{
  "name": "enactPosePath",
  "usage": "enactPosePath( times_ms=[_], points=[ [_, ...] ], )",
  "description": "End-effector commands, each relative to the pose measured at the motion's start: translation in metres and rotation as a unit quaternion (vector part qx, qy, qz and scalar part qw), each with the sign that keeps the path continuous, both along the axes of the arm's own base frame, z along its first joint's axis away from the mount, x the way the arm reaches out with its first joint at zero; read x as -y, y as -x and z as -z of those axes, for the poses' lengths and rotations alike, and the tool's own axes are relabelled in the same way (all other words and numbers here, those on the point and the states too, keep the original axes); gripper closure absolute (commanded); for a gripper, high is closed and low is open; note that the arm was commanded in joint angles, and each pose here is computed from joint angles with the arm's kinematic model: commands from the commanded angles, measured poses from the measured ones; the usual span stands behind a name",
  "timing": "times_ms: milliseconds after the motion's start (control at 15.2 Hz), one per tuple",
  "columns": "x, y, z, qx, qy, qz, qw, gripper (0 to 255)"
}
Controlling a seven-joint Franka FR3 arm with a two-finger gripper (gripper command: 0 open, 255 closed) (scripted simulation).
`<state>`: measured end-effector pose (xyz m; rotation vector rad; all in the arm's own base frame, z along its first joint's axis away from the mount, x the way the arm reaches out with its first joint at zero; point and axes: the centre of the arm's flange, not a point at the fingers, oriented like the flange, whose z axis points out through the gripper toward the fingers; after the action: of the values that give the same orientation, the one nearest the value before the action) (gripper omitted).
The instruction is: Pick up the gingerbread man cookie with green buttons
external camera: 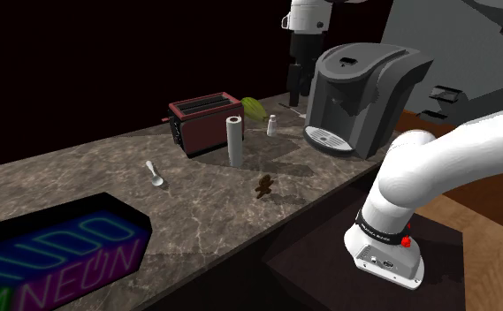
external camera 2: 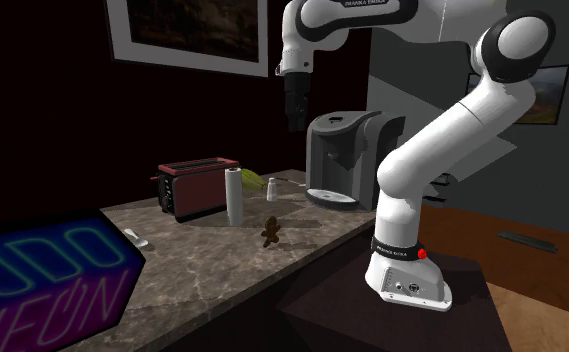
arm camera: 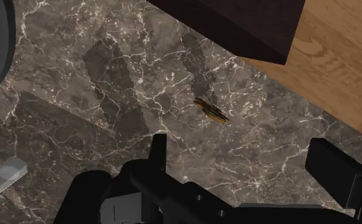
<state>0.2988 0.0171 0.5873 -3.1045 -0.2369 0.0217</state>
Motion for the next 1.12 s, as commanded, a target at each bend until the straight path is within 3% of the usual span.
enactPosePath(
  times_ms=[0, 528, 1056],
  points=[
    [0.000, 0.000, 0.000, 0.000, 0.000, 0.000, 1.0000, 0],
    [-0.009, -0.039, 0.101, -0.040, -0.031, 0.053, 0.9973, 0],
    [-0.020, -0.071, 0.205, -0.080, -0.061, 0.106, 0.9893, 0]
  ],
)
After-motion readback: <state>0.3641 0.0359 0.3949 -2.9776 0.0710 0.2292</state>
